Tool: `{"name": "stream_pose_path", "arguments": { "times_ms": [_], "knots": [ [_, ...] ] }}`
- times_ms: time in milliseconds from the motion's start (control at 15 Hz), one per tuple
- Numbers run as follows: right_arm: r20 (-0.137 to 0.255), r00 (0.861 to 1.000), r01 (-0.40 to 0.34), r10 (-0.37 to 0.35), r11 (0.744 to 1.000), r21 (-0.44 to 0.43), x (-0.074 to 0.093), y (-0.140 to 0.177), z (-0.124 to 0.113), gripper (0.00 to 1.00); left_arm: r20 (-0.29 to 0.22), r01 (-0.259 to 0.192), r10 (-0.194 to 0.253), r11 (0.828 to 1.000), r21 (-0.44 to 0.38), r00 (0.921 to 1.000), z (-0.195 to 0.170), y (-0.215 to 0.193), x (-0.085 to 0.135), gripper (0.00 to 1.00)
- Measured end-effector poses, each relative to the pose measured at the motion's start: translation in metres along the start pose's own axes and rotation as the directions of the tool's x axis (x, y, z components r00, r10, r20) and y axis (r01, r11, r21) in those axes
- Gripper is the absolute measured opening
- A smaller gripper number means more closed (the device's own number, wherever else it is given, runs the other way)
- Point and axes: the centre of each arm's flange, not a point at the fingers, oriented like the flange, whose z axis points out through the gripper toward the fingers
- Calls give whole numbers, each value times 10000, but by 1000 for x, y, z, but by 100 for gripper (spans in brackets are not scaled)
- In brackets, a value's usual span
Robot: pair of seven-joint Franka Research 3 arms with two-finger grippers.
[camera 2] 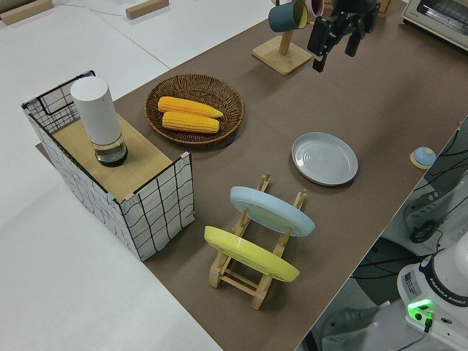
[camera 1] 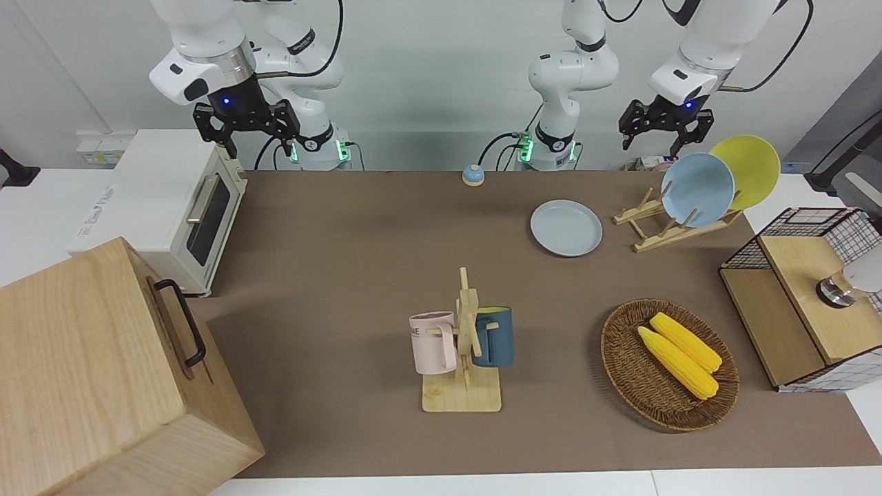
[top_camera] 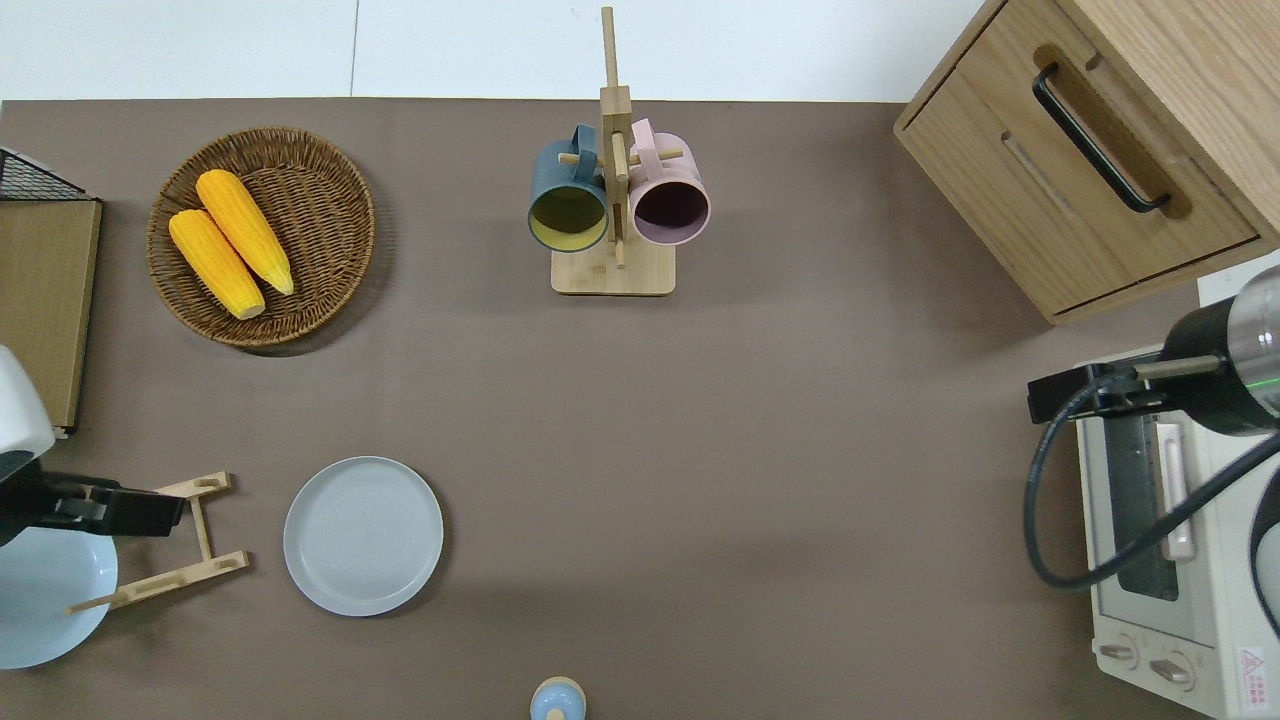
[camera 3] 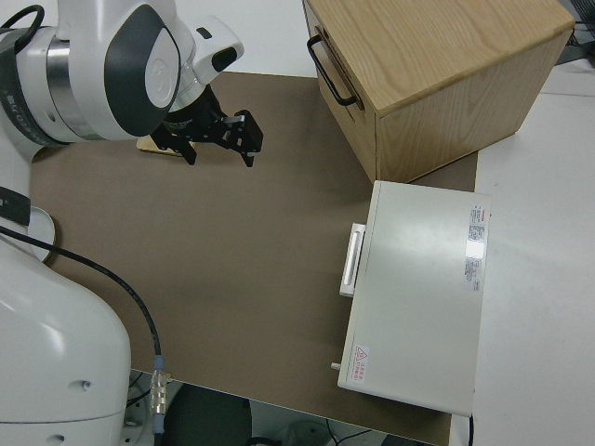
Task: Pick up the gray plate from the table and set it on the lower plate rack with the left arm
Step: 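Move the left gripper from the rack toward the light gray plate, then close the left gripper on the gray plate's rim nearest the rack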
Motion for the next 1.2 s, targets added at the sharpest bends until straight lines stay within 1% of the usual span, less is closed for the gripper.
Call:
{"name": "stream_pose_path", "arguments": {
  "times_ms": [333, 533, 667, 867, 1000, 1200],
  "knots": [
    [0, 10000, 0, 0, 10000, 0, 0, 0, 0, 99, 23, 201, -201, 9997, -143, 9998, 4, -10, 0, 100],
    [0, 10000, 0, 0, 10000, 0, 0, 0, 0, 99, 28, 296, -296, 9994, -187, 9996, 17, -14, 5, 100],
    [0, 10000, 0, 0, 10000, 0, 0, 0, 0, 99, -40, 362, -363, 9991, -206, 9993, 37, -15, 8, 100],
    [0, 10000, 0, 0, 10000, 0, 0, 0, 0, 99, 89, 455, -453, 9984, -341, 9989, 74, -12, 8, 100],
    [0, 10000, 0, 0, 10000, 0, 0, 0, 0, 99, 205, 586, -580, 9977, -335, 9981, 97, -6, 6, 100],
    [0, 10000, 0, 0, 10000, 0, 0, 0, 0, 99, 214, 619, -613, 9977, -266, 9979, 133, 3, -2, 100]
  ]
}}
